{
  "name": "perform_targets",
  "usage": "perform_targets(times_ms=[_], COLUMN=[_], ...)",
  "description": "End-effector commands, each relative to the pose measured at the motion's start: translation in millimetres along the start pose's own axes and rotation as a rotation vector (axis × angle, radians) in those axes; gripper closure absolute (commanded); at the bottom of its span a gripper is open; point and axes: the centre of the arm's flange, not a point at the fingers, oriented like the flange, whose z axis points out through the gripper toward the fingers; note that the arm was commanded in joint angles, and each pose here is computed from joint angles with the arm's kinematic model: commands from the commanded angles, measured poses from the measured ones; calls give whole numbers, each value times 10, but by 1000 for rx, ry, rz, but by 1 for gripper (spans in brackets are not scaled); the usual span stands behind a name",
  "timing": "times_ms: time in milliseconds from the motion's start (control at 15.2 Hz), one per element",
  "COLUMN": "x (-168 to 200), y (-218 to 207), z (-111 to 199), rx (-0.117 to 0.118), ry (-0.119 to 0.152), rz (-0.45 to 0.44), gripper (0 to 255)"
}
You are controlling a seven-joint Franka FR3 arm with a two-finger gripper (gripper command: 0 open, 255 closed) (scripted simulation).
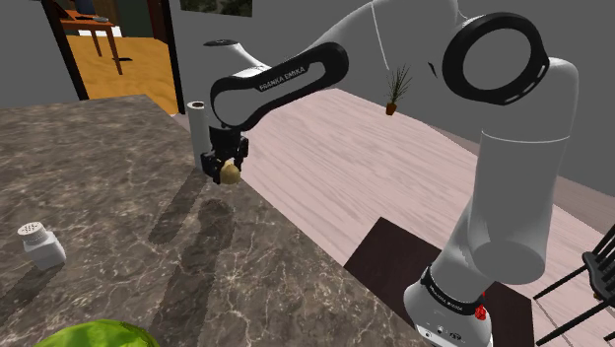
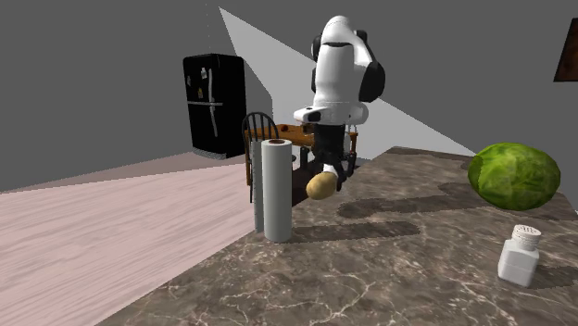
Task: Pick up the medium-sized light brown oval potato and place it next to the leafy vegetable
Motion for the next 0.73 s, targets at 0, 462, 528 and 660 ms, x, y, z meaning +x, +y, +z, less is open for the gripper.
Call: perform_targets(times_ms=[0, 462, 528, 660], x=[18, 31, 33, 37], y=[-10, 1, 2, 6], z=[-115, -484, -537, -643], rx=[0, 0, 0, 0], ry=[0, 0, 0, 0], rz=[0, 0, 0, 0], gripper=[255, 255, 255, 255])
